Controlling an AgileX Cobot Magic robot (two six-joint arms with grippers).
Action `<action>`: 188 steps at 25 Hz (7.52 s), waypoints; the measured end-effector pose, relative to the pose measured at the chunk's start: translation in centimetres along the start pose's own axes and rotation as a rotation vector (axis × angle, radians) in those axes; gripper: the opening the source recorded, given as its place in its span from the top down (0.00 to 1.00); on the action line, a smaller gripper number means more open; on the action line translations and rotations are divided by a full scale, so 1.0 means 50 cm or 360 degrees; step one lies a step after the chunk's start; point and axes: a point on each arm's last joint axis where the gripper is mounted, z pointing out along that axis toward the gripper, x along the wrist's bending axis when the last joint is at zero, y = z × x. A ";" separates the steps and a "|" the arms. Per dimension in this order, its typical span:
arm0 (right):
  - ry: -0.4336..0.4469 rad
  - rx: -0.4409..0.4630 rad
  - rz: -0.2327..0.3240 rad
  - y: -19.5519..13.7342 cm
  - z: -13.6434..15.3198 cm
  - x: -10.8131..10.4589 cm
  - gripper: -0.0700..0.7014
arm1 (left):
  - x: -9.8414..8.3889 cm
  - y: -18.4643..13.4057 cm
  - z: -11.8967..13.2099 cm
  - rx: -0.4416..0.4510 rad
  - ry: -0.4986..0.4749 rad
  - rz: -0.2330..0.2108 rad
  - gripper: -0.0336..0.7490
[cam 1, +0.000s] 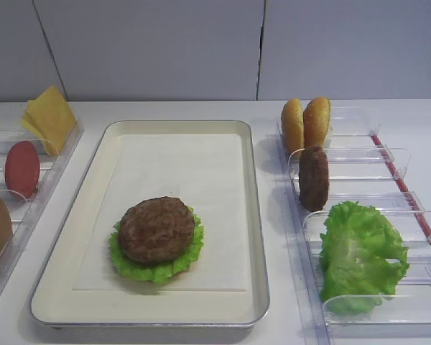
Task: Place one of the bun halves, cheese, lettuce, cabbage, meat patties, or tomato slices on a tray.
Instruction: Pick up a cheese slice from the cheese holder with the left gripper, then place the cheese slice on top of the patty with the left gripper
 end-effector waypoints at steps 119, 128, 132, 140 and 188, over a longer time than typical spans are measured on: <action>0.0000 0.0000 0.0000 0.000 0.000 0.000 0.01 | 0.106 0.447 0.771 0.0740 -0.0354 -0.0149 0.94; 0.0000 0.0000 0.0000 0.000 0.000 0.000 0.01 | 0.101 0.499 0.709 0.0662 -0.0379 -0.0125 0.94; 0.0000 0.0000 0.0000 0.000 0.000 0.000 0.01 | 0.091 0.548 0.627 0.0554 -0.0393 -0.0176 0.94; 0.0000 0.0000 0.0000 0.000 0.000 0.000 0.01 | 0.025 0.589 0.479 0.0405 -0.0501 -0.0142 0.94; 0.0000 0.0000 0.0000 0.000 0.000 0.000 0.01 | -0.232 0.162 0.432 0.0490 -0.0937 -0.0853 0.94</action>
